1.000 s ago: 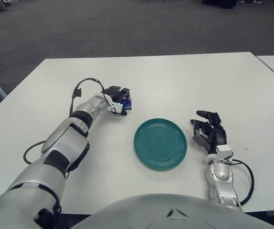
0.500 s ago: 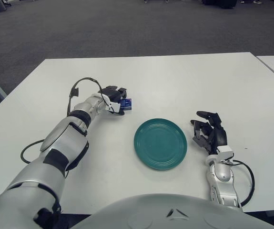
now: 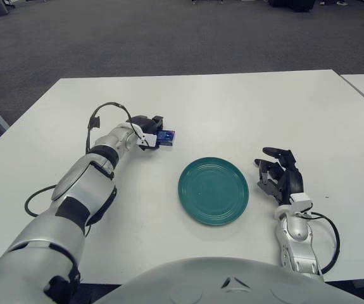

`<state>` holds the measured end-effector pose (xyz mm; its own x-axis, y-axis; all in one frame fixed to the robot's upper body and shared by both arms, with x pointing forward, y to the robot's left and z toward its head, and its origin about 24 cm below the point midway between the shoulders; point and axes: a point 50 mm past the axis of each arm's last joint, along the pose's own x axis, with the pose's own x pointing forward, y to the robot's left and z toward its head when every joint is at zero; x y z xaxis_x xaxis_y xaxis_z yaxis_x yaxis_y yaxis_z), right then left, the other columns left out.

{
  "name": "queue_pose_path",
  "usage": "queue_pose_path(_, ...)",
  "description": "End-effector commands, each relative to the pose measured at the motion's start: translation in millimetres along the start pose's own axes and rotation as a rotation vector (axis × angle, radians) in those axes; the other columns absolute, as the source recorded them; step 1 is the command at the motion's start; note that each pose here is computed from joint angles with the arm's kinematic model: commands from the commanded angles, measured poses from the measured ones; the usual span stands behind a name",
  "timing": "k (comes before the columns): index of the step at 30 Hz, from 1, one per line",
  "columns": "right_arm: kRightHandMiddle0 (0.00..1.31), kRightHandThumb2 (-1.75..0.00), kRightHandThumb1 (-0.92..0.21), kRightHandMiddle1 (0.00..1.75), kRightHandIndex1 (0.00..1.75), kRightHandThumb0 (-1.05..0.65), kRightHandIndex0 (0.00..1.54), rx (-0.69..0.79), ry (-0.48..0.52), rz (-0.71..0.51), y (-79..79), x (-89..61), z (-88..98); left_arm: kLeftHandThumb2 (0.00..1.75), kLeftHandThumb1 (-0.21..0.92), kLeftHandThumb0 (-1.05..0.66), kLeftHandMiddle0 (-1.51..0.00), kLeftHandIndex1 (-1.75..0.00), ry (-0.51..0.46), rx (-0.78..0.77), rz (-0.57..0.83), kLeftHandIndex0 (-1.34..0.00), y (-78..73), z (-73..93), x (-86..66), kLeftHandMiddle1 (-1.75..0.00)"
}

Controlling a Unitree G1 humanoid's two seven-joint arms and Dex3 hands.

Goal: Put the gum into the plate.

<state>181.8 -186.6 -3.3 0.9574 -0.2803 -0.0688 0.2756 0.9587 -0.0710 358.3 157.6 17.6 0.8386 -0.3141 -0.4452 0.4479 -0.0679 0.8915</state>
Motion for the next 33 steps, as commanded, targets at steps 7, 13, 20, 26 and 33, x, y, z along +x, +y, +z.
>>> queue_pose_path(7, 0.22, -0.84, -0.73, 1.21, 0.83, -0.41, 0.50, -0.017, 0.179, -0.020, -9.0, -11.7, -30.5, 1.35, 0.23, -0.01, -0.66, -1.59, 0.004, 0.007, 0.087, -0.57, -15.6, 0.2, -3.1, -1.70)
queue_pose_path(13, 0.21, -0.84, -0.74, 1.20, 0.82, -0.43, 0.50, -0.023, 0.173, -0.014, -9.5, -10.2, -29.5, 1.36, 0.20, 0.00, -0.77, -1.72, -0.051, -0.008, 0.146, -0.56, -5.1, 8.4, -1.0, -1.48)
queue_pose_path(20, 0.21, -0.83, -0.74, 1.20, 0.82, -0.43, 0.50, -0.024, 0.169, -0.012, -9.4, -9.5, -28.2, 1.39, 0.12, 0.00, -0.91, -1.74, -0.054, -0.035, 0.160, -0.61, -4.7, 8.7, -1.2, -1.29)
queue_pose_path(26, 0.20, -0.83, -0.74, 1.20, 0.82, -0.43, 0.50, -0.026, 0.170, -0.010, -9.5, -9.2, -28.0, 1.45, 0.08, 0.00, -0.94, -1.75, -0.083, -0.075, 0.204, -0.61, 4.8, 12.7, -0.4, -1.32)
queue_pose_path(33, 0.20, -0.82, -0.75, 1.20, 0.82, -0.43, 0.51, -0.023, 0.170, -0.011, -9.0, -10.0, -28.3, 1.46, 0.11, 0.00, -0.89, -1.75, -0.197, -0.166, 0.293, -0.55, 25.5, 22.8, -3.5, -1.45)
